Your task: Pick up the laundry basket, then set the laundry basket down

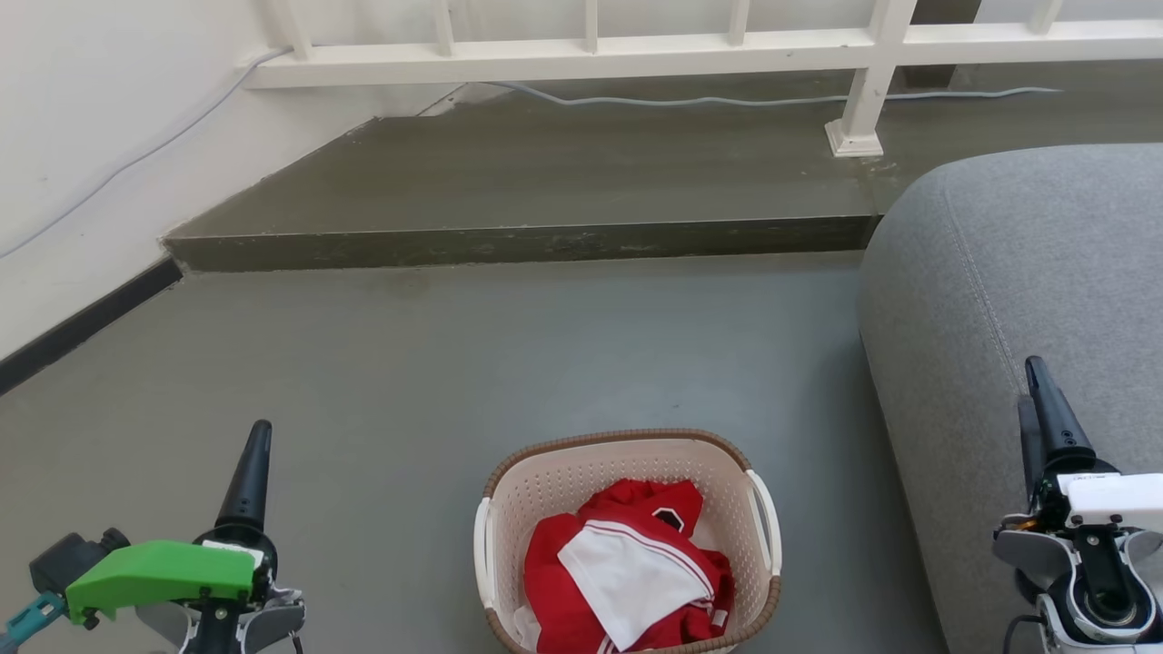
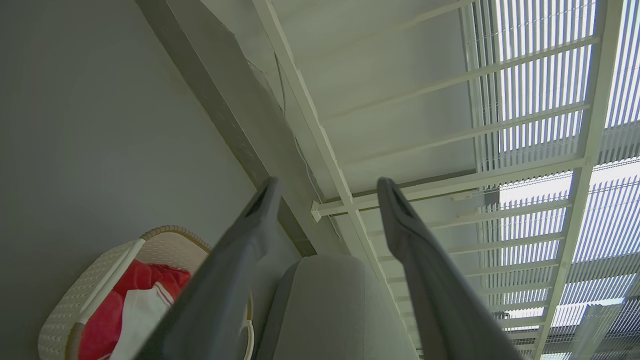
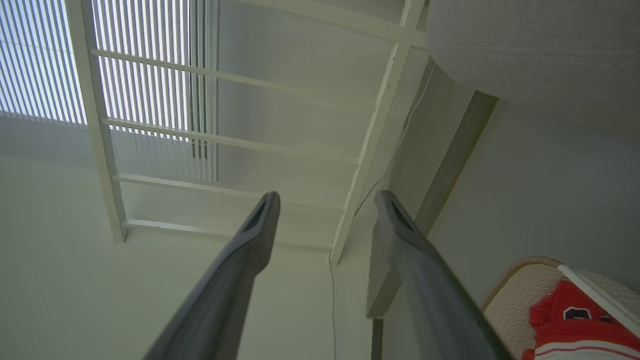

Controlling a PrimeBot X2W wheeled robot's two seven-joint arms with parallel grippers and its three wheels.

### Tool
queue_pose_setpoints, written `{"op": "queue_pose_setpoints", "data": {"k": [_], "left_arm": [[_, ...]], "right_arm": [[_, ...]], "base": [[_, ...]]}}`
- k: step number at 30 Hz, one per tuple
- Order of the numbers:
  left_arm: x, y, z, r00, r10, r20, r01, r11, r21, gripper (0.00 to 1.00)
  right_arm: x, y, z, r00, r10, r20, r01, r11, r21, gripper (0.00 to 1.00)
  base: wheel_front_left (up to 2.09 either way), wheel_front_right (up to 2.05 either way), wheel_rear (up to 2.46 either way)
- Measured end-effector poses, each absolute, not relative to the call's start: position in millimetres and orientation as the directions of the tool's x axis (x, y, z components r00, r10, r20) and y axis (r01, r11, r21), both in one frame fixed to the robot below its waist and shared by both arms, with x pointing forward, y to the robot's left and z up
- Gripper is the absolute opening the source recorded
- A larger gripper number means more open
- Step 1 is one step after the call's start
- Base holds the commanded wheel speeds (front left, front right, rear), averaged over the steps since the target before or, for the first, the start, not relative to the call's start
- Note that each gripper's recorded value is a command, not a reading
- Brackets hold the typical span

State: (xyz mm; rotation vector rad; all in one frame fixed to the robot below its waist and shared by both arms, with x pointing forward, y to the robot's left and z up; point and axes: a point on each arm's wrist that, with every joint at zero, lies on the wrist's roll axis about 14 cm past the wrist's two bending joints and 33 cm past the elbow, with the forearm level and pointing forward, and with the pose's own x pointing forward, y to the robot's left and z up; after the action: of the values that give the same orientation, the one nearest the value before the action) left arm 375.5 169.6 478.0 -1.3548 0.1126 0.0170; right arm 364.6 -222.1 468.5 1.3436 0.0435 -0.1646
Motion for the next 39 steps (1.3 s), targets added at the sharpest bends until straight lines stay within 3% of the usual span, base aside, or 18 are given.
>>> {"op": "queue_pose_setpoints", "data": {"k": [12, 25, 39], "left_arm": [[384, 160, 490, 0.994, -0.089, -0.061, -0.015, 0.449, -0.893, 1.0], [390, 146, 510, 0.991, -0.13, -0.011, 0.083, 0.692, -0.717, 1.0], [388, 126, 511, 0.986, -0.169, 0.002, 0.142, 0.82, -0.555, 1.0]], "right_arm": [[370, -222, 482, 0.994, -0.061, -0.091, 0.11, 0.507, 0.855, 1.0], [372, -217, 493, 0.997, -0.045, -0.067, 0.078, 0.75, 0.657, 1.0], [371, -210, 505, 0.999, -0.038, -0.021, 0.043, 0.883, 0.467, 1.0]], "base": [[0.0, 0.0, 0.0], [0.0, 0.0, 0.0], [0.0, 0.0, 0.0]]}}
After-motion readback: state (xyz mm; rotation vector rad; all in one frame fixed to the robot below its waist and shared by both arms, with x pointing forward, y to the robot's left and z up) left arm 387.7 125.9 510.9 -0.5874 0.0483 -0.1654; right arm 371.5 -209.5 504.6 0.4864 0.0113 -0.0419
